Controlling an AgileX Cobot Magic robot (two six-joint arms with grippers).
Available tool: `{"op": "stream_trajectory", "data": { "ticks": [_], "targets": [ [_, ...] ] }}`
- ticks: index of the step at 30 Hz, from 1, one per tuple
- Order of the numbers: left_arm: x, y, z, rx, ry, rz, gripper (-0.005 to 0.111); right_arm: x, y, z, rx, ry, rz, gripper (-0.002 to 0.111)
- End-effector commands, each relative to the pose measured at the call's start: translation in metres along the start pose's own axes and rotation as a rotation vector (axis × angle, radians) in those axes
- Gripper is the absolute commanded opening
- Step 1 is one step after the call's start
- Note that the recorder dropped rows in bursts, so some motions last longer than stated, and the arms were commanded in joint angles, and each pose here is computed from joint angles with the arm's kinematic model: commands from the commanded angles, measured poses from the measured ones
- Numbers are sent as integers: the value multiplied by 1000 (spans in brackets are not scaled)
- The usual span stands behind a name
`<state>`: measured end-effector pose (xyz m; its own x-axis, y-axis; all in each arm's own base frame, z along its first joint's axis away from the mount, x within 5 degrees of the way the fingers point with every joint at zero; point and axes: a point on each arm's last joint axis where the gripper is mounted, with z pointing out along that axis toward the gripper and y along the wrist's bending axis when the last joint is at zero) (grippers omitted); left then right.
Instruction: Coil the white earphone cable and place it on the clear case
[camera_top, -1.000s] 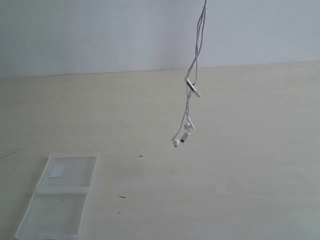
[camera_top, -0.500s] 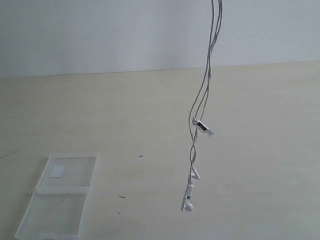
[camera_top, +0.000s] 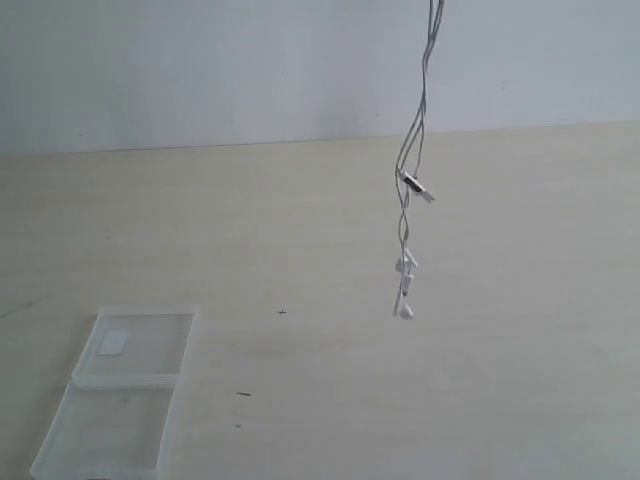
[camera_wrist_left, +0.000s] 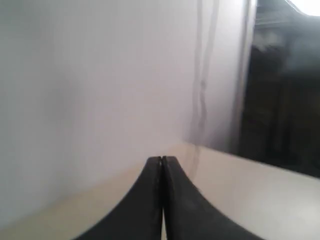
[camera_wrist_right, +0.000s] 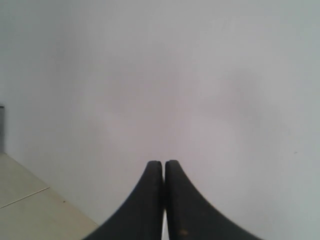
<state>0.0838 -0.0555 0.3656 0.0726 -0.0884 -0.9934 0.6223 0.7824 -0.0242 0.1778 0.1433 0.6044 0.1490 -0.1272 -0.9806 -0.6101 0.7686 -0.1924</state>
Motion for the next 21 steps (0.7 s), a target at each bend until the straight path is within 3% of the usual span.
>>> {"op": "stream_trajectory", "data": {
  "ticks": [1, 9, 14, 18, 21],
  "targets": [
    [21, 6, 21, 156, 230, -120, 0, -2, -1, -2, 6, -14, 21, 0],
    [38, 28, 48, 170, 283, -247, 0, 1, 7, 4, -84, 0, 113, 0],
    [59, 29, 68, 350, 331, -108, 4, 9, 10, 14, -99, 54, 117, 0],
    [70, 27, 85, 408, 313, -85, 29, 14, 11, 18, -106, 87, 116, 0],
    [77, 30, 97, 368, 312, -151, 60, 13, 10, 19, -103, 75, 115, 0]
  ]
}}
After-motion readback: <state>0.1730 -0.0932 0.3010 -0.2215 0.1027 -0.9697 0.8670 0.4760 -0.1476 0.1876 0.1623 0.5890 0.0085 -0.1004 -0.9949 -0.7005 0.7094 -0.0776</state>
